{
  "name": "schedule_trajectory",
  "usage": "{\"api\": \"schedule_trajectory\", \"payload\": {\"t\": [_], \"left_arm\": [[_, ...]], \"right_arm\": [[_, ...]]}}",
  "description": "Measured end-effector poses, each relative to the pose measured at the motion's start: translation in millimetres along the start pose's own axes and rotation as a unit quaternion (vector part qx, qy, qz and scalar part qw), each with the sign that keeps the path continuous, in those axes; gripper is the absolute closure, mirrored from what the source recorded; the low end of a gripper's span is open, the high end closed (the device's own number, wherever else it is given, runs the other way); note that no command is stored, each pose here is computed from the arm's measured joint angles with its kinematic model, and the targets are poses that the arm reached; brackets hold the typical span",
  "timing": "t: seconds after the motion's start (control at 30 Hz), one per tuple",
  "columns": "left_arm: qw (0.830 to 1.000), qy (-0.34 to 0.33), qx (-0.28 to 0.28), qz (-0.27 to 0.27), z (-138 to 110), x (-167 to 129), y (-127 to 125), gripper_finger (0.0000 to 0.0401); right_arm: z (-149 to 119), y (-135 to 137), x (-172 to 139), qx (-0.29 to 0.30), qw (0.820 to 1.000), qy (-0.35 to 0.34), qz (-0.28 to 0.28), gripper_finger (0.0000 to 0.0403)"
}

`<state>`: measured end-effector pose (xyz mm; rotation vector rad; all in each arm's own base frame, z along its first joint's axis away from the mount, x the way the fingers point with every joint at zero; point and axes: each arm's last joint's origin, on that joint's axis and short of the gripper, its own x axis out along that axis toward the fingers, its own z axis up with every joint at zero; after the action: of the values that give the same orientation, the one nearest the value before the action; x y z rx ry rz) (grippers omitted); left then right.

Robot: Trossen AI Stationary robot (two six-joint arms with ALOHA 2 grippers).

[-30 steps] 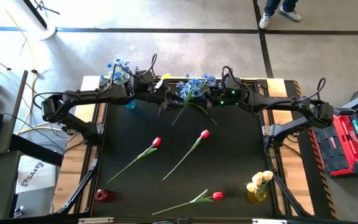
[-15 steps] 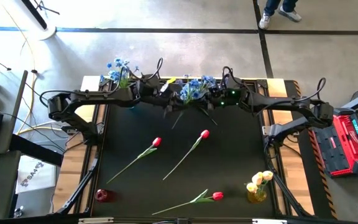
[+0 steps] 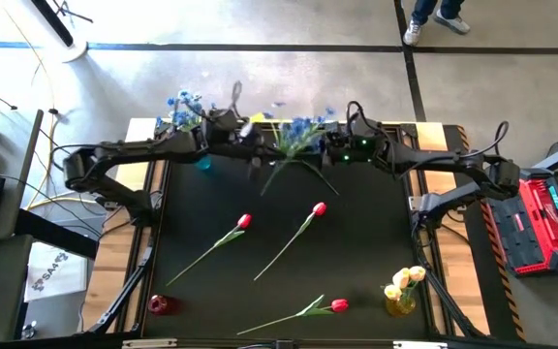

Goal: Sort flowers into vase by color
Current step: Put the bottom blue flowers into the blue vase

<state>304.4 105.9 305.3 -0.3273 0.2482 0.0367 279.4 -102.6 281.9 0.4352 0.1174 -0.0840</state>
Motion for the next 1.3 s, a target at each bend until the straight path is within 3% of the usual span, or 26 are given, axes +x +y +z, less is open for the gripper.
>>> {"api": "schedule_trajectory", "payload": {"t": [0.23, 0.53, 0.87, 1.1, 1.2, 1.3], "left_arm": [[0.997, -0.009, 0.029, 0.065, 15, -41, -5, 0.04], [0.996, -0.03, 0.04, 0.068, 24, -58, -12, 0.0401], [0.996, -0.032, 0.042, 0.066, 24, -57, -13, 0.0401], [0.996, -0.032, 0.048, 0.066, 24, -57, -13, 0.0401], [0.996, -0.04, 0.053, 0.064, 26, -57, -13, 0.0401], [0.995, -0.064, 0.061, 0.056, 31, -58, -15, 0.0401]], "right_arm": [[1, -3, 0, 0.005, 0.999, -0.013, -0.032, 0.0239], [1, -3, 0, 0.01, 0.999, -0.016, -0.037, 0.0234], [25, 13, -5, 0.015, 0.989, -0.112, 0.092, 0.0233], [30, 16, -6, 0.005, 0.985, -0.135, 0.108, 0.0232], [28, 14, -6, 0.007, 0.987, -0.125, 0.099, 0.0233], [21, 4, -4, 0.03, 0.994, -0.093, 0.046, 0.0233]]}}
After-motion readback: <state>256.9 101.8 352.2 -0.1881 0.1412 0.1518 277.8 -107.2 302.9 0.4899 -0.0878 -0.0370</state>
